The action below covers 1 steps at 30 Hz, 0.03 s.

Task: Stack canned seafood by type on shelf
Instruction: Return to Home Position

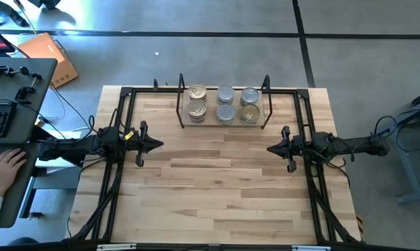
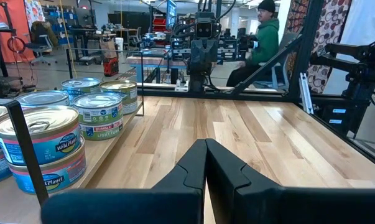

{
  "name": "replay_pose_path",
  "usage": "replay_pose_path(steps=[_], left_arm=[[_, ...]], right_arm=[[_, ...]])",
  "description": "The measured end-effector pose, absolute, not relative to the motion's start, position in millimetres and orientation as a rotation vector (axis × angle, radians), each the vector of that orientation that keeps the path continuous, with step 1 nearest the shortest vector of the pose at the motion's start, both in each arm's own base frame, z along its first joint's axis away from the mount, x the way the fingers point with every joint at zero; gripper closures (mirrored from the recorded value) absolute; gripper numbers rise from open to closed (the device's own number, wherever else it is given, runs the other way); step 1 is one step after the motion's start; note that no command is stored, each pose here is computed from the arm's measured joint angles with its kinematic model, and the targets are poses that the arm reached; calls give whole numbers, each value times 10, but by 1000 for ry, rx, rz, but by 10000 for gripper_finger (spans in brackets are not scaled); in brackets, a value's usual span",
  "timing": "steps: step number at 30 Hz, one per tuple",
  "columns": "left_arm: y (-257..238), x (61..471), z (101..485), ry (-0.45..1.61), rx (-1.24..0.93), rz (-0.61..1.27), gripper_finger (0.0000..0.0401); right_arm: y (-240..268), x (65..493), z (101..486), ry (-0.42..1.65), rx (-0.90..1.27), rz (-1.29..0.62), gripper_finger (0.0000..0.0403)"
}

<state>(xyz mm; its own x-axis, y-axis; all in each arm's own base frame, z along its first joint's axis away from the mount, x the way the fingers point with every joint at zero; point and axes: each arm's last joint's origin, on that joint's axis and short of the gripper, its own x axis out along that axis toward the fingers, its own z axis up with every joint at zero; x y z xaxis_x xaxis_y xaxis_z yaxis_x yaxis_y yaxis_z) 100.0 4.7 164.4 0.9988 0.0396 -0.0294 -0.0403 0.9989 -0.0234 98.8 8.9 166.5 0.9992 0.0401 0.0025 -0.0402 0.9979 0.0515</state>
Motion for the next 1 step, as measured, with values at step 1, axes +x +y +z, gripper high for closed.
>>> replay_pose_path(steps=[1], left_arm=[[47, 1000, 1644, 29, -24, 40, 401]], right_arm=[[90, 988, 1665, -2, 52, 40, 403]])
